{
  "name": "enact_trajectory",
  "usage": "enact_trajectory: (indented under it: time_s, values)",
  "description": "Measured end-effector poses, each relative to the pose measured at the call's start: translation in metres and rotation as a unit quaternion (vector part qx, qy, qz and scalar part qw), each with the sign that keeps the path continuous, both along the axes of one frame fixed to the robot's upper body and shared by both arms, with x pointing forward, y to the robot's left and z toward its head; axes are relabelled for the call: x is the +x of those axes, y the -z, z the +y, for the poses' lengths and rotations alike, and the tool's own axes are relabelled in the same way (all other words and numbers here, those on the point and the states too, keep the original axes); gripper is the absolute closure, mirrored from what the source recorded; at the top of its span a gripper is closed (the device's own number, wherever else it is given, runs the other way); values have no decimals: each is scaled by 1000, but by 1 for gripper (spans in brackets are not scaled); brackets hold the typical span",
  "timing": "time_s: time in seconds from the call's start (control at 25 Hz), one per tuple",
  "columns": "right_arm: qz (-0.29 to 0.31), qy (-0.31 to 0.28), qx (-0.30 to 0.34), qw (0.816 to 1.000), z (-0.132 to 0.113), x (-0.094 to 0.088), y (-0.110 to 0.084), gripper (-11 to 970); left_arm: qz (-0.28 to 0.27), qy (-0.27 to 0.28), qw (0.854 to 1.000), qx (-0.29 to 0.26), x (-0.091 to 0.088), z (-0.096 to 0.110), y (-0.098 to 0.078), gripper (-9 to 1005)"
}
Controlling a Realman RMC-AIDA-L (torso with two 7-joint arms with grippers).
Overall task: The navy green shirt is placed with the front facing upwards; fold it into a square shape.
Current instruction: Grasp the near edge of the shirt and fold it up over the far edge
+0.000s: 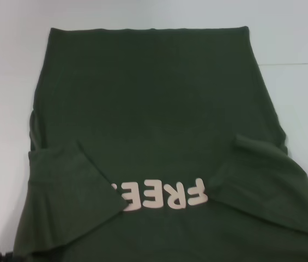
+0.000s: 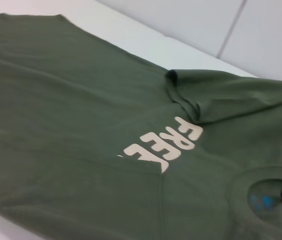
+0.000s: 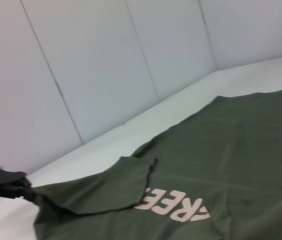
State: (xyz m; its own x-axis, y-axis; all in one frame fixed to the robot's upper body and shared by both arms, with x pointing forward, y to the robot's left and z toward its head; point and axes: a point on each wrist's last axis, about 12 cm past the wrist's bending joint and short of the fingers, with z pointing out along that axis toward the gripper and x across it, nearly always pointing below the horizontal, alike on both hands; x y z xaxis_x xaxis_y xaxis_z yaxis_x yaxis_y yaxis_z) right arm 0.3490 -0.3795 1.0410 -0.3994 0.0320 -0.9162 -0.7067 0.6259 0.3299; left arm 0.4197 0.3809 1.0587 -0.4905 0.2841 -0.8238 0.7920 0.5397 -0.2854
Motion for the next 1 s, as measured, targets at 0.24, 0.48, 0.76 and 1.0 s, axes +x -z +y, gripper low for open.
enact_trajectory:
  time_s: [0.24, 0.48, 0.76, 1.0]
  values:
    - [-6, 39, -14, 999, -7, -30, 5, 929, -30, 49, 998, -6, -19, -2, -2, 976]
    - [-14, 72, -18, 997, -13, -47, 6, 929, -36, 59, 998, -4, -34, 2, -3, 977]
    - [-38, 68, 13, 997, -9, -28, 4, 929, -79, 22, 997, -10, -26, 8, -9, 976]
    - [-60, 43, 44, 996, 4, -2, 3, 928, -112, 9, 993, -23, -11, 3, -11, 977]
